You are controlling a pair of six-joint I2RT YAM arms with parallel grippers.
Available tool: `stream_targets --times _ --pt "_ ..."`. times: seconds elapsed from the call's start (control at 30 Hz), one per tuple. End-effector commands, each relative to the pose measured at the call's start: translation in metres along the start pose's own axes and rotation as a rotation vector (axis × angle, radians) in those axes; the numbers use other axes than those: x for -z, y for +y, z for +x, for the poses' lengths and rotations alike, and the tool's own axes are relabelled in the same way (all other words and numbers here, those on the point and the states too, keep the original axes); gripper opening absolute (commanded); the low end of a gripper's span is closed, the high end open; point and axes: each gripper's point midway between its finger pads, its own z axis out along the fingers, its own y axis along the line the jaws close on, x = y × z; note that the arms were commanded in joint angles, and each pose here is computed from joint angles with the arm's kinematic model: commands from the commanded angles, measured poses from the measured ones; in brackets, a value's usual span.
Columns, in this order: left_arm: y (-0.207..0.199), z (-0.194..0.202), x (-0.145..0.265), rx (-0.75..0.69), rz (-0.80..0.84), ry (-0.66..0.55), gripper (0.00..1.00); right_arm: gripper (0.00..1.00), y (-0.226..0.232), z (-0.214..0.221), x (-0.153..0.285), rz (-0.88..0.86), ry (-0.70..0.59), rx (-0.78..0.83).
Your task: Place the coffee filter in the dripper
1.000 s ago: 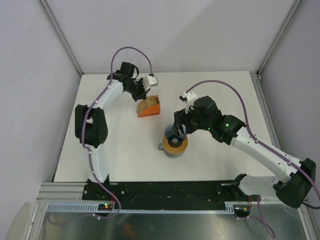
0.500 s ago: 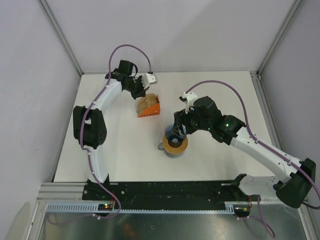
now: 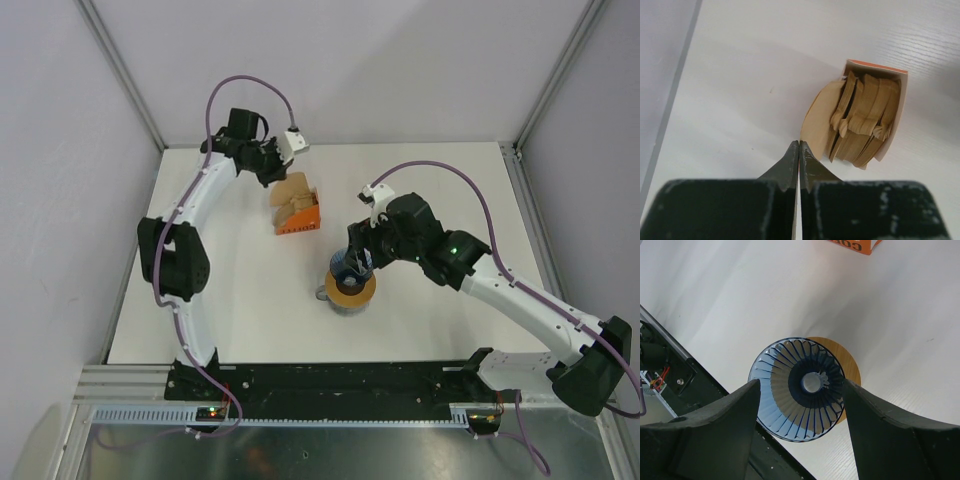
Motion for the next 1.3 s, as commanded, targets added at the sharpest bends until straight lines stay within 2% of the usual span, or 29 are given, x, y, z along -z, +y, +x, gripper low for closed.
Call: stream_targets --times 0.0,0.53,0.87,1.07,1.27 --pt "0.021 -0.038 0.044 0.013 -0.123 -0.066 0.0 0.72 0.004 -0.017 0.005 -0.006 -0.053 0.019" --pt "0.023 -0.064 0.081 0.048 -0.18 -0.132 0.0 0.72 0.005 -0.019 0.01 -0.007 -0.065 0.02" --pt "0.007 -0.085 0.107 0.103 -0.179 -0.202 0.0 0.72 0.007 -0.028 0.015 -0.012 -0.105 0.023" --pt "-0.026 -0.11 0.141 0.158 -0.128 -0.307 0.0 0.72 0.011 -0.052 0.025 -0.009 -0.21 0.017" --pt "-0.065 -0.125 0.153 0.401 0.006 -0.391 0.0 0.71 0.02 -0.107 0.044 0.095 -0.484 -0.012"
